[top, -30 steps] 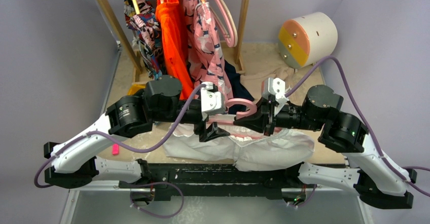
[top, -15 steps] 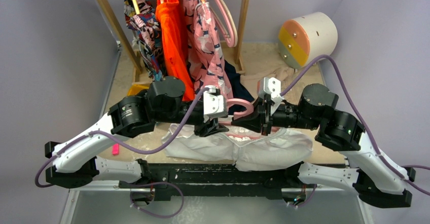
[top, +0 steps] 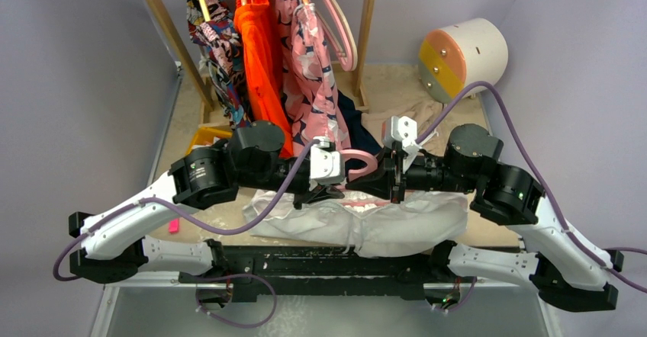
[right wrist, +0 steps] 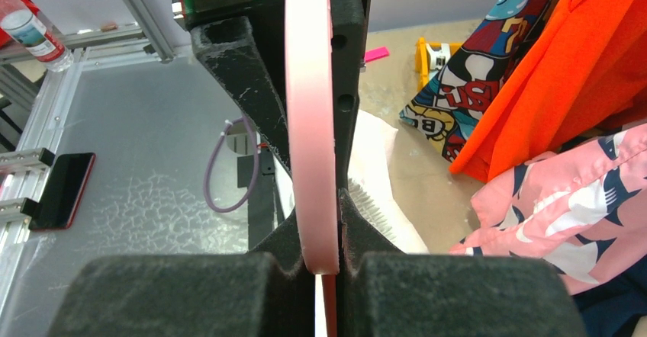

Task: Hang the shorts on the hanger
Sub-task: Adjust the shorts on the hanger, then place the hanger at the clothesline.

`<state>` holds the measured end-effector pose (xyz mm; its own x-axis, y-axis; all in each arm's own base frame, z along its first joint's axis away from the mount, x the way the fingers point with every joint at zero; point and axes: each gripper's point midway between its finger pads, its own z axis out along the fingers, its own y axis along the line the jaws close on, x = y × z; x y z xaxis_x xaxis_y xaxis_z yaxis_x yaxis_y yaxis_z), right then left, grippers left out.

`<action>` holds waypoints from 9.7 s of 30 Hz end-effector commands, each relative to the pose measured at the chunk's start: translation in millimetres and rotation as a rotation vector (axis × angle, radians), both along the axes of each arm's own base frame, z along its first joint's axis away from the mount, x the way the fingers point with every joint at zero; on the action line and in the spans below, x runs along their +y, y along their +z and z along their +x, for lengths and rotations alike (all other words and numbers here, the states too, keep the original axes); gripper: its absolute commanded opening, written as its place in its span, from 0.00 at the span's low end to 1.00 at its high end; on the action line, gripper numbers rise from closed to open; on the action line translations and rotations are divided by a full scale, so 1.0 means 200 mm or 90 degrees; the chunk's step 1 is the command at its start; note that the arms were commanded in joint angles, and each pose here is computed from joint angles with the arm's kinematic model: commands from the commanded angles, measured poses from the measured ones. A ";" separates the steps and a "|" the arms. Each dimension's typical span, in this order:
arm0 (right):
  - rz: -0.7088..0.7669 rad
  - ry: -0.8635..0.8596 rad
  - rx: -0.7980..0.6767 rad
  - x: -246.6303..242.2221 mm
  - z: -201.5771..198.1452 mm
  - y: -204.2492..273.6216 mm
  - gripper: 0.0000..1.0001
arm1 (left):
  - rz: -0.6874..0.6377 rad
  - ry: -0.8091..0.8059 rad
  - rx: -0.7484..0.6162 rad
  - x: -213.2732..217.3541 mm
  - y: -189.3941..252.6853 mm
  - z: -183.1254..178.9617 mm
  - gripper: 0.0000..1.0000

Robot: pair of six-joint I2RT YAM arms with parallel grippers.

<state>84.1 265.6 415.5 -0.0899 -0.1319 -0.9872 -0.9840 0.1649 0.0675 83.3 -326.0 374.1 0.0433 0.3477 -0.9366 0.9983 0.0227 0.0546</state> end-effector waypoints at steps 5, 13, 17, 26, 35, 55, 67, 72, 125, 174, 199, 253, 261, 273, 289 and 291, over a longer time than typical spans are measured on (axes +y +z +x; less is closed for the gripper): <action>0.066 0.020 -0.024 0.02 -0.03 0.16 0.00 | -0.058 0.041 -0.026 0.02 0.10 0.05 0.00; 0.066 0.011 -0.021 0.02 -0.01 0.16 0.00 | -0.084 0.055 -0.028 0.03 0.14 0.06 0.00; 0.068 0.007 -0.019 0.02 -0.01 0.16 0.11 | -0.087 0.056 -0.027 0.04 0.15 0.05 0.00; 0.046 -0.049 -0.012 -0.07 0.02 0.15 0.50 | -0.093 0.063 -0.023 0.06 0.16 0.05 0.00; -0.032 -0.089 -0.022 -0.14 0.06 0.09 0.50 | -0.094 0.037 -0.003 0.08 0.17 -0.01 0.00; 0.008 -0.126 -0.048 -0.23 0.06 0.28 0.54 | -0.074 0.027 -0.005 0.11 0.13 -0.03 0.00; 0.003 -0.124 -0.030 -0.21 0.07 0.23 0.53 | -0.079 0.038 0.000 0.15 0.13 -0.03 0.00; 0.013 -0.035 -0.040 -0.10 0.01 0.25 0.53 | -0.088 0.025 0.008 0.12 0.16 -0.05 0.00; 0.018 -0.012 0.007 0.06 0.04 0.09 0.00 | -0.129 0.087 -0.017 0.17 0.28 0.02 0.54; -0.185 -0.723 0.001 -0.57 0.75 -0.02 0.00 | -0.256 0.325 0.037 0.44 -0.02 0.19 0.71; 0.199 -1.063 -0.242 -1.28 1.13 1.11 0.00 | -0.296 0.555 0.044 0.78 -0.46 0.35 0.68; 0.026 -0.586 -0.083 -0.53 1.31 0.26 0.00 | -0.314 0.758 0.050 1.01 -0.45 0.48 0.68; -0.074 -0.489 -0.014 -0.32 1.19 0.03 0.00 | -0.292 0.777 0.043 1.01 -0.47 0.50 0.67; -0.068 -0.521 0.001 -0.36 1.12 0.04 0.00 | -0.288 0.781 0.041 1.01 -0.48 0.50 0.67; -0.071 -0.811 -0.061 -0.77 1.20 0.22 0.00 | -0.290 0.778 0.039 1.02 -0.47 0.50 0.67; -0.073 -0.794 -0.074 -0.74 1.22 0.27 0.00 | -0.291 0.775 0.041 1.02 -0.47 0.50 0.67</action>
<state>322.0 118.1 429.4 -0.2253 -0.1385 -0.9644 -0.1743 0.9796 -0.1000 183.5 -125.5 262.8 -0.1395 -0.1659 -0.9762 0.3222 0.9246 -0.2031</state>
